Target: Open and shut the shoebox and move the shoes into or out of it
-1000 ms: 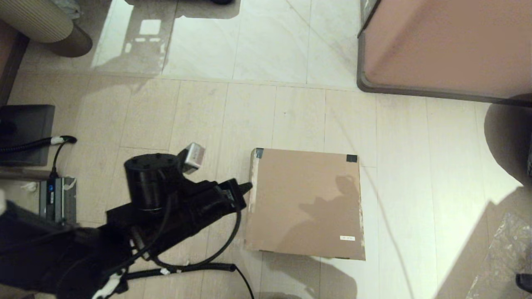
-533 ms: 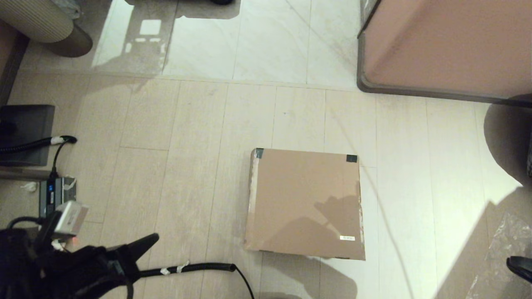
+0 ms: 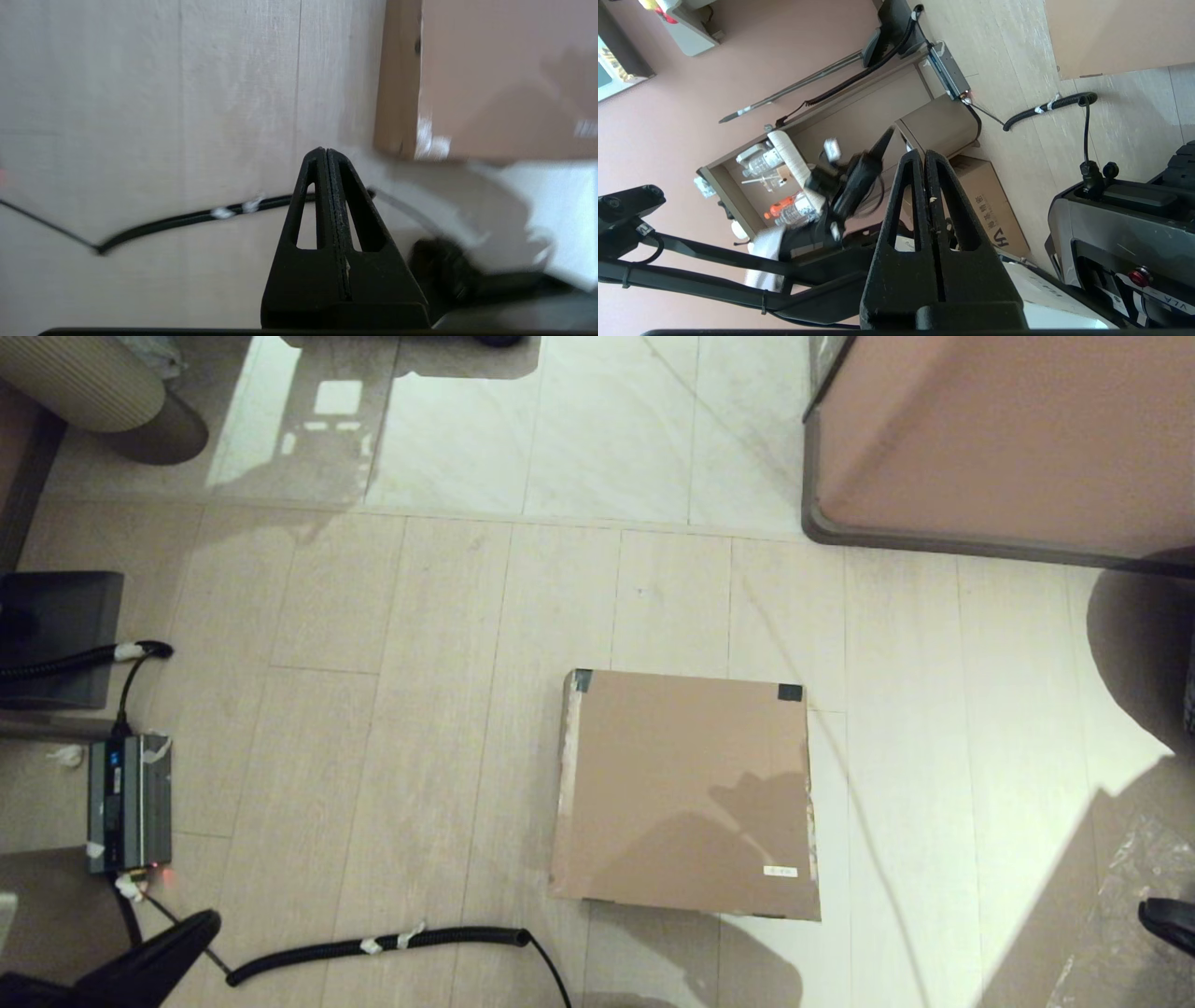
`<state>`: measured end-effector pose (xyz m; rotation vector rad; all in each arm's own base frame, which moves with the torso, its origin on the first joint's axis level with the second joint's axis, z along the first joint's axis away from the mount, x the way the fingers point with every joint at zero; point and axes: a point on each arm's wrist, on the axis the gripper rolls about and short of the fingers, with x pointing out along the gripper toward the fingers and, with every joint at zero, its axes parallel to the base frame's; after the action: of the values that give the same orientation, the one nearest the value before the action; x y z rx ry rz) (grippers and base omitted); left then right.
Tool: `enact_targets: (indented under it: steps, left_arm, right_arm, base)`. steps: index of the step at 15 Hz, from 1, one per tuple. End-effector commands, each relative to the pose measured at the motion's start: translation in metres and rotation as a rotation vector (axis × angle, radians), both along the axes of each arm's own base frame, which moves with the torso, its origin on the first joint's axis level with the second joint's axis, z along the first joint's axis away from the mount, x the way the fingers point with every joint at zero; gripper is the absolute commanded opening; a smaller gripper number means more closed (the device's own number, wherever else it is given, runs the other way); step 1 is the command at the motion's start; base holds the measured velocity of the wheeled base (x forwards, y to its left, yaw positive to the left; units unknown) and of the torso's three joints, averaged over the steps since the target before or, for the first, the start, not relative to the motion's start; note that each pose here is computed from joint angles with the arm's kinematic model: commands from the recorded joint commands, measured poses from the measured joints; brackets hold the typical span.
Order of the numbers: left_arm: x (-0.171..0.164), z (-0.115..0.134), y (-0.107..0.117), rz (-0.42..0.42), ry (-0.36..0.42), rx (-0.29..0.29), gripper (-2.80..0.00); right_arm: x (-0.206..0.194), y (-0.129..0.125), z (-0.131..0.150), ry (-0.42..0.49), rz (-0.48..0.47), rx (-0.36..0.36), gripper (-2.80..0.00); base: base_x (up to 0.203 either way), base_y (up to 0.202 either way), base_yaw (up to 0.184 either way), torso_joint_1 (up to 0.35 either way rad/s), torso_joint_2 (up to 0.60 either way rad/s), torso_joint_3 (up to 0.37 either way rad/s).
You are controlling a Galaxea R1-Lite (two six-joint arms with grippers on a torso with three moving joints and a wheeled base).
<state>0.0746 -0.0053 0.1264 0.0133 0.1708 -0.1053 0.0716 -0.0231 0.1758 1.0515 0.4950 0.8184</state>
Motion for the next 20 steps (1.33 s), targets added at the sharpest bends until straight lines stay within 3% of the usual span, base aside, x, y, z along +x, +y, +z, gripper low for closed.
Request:
enact_targets:
  steps: [1, 3, 6, 8, 10, 13, 15, 19, 20]
  left_arm:
    - [-0.045, -0.005, 0.003, 0.000, -0.113, 0.056, -2.80]
    - [-0.076, -0.023, 0.004, 0.000, -0.123, 0.128, -2.80]
    - [-0.100, -0.040, 0.004, 0.006, -0.219, 0.187, -2.80]
    - [-0.101, -0.048, 0.004, 0.004, -0.156, 0.196, -2.80]
    - [-0.100, -0.050, 0.004, 0.018, -0.143, 0.133, -2.80]
    - [-0.100, -0.050, 0.005, 0.106, -0.130, -0.013, -2.80]
    - [-0.100, -0.050, 0.006, 0.107, -0.131, -0.011, -2.80]
    - [-0.100, -0.050, 0.006, 0.107, -0.131, -0.011, -2.80]
    - [-0.100, -0.050, 0.006, 0.107, -0.131, -0.011, -2.80]
  right_arm:
    - [0.002, -0.001, 0.000, 0.009, 0.007, 0.003, -2.80]
    - [0.002, -0.002, 0.000, 0.011, 0.004, 0.004, -2.80]
    - [0.005, -0.004, -0.002, 0.026, 0.003, 0.015, -2.80]
    - [0.004, -0.004, -0.001, 0.017, 0.003, 0.009, -2.80]
    - [0.004, -0.004, -0.001, 0.013, 0.001, 0.006, -2.80]
    - [0.003, -0.003, 0.000, 0.015, 0.000, 0.007, -2.80]
    - [-0.001, -0.006, -0.001, 0.023, -0.067, 0.014, -2.80]
    - [-0.005, 0.000, -0.012, 0.105, -0.185, 0.135, -2.80]
    - [-0.006, 0.005, -0.014, 0.107, -0.178, 0.145, -2.80]
  base:
    - [0.000, 0.000, 0.000, 0.000, 0.00, 0.000]
    - [0.000, 0.000, 0.000, 0.000, 0.00, 0.000]
    - [0.000, 0.000, 0.000, 0.000, 0.00, 0.000]
    - [0.000, 0.000, 0.000, 0.000, 0.00, 0.000]
    - [0.000, 0.000, 0.000, 0.000, 0.00, 0.000]
    - [0.000, 0.000, 0.000, 0.000, 0.00, 0.000]
    - [0.000, 0.000, 0.000, 0.000, 0.00, 0.000]
    - [0.000, 0.000, 0.000, 0.000, 0.00, 0.000]
    - [0.000, 0.000, 0.000, 0.000, 0.00, 0.000]
